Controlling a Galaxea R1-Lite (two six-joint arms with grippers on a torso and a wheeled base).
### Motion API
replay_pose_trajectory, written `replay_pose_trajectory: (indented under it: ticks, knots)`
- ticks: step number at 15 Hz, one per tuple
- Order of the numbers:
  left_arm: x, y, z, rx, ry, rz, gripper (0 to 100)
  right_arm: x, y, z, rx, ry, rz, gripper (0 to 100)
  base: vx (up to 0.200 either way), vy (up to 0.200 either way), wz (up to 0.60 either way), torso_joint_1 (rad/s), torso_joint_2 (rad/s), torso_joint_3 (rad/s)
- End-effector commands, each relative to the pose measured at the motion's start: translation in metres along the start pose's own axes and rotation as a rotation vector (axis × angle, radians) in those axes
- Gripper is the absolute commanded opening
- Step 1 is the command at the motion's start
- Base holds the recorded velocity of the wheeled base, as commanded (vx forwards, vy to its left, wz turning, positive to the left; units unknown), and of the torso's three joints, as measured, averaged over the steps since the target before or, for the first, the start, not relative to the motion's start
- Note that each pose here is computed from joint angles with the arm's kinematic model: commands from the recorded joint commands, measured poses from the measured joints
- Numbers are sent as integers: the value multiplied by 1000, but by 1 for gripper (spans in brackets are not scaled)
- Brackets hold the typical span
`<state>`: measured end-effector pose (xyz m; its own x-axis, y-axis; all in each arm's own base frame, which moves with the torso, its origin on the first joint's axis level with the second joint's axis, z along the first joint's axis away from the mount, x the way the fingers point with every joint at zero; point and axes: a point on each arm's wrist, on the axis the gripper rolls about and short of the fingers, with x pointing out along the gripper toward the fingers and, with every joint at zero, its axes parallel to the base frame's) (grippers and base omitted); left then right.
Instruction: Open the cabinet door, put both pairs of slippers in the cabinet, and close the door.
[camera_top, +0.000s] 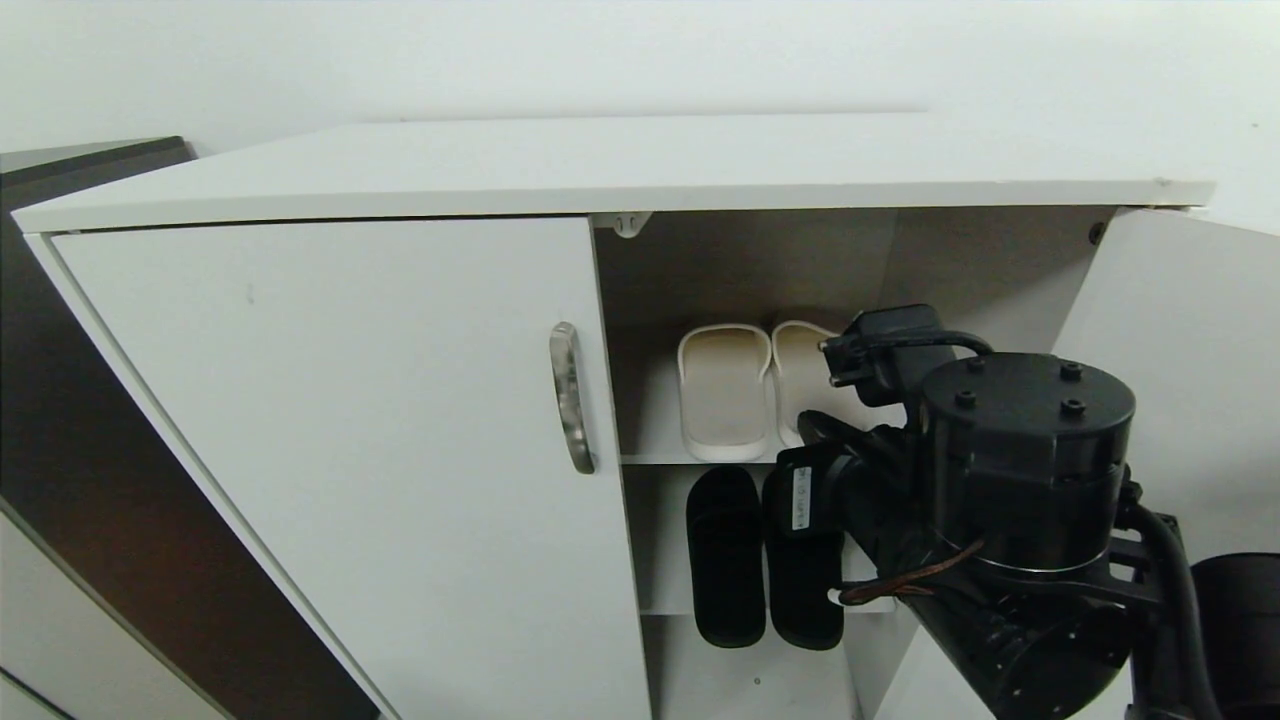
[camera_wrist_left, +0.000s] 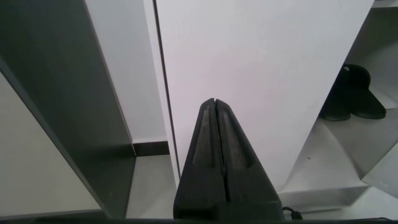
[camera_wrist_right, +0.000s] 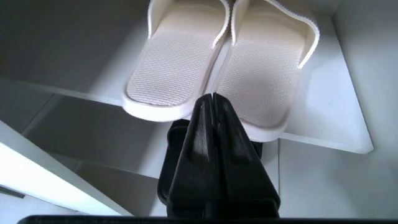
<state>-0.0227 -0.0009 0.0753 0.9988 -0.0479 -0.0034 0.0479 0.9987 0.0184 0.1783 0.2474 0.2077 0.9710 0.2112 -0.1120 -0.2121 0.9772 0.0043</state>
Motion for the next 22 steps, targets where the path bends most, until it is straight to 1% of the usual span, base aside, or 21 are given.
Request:
replay_pose_trajectory:
  ticks: [1,4,7,17,22]
  knots:
    - [0,0,0,0,0,0,0,2,1,-3,-6,7,0,0,0,0,0,0,0,0]
    - [0,0,0,0,0,0,0,4,1,-5,-9,11,-7,0,0,0,0,0,0,0]
    - [0,0,0,0,0,0,0,5,1,-1,22,-14,-7,0,-200,0,0,9,2,6]
    - [0,0,0,0,0,0,0,9,-4,-10,8,9,-27,0,-200,0,0,0,1,2]
    - [0,0,0,0,0,0,0,9,-7,-14,21,-10,-21,0,-200,0,0,4,3,4]
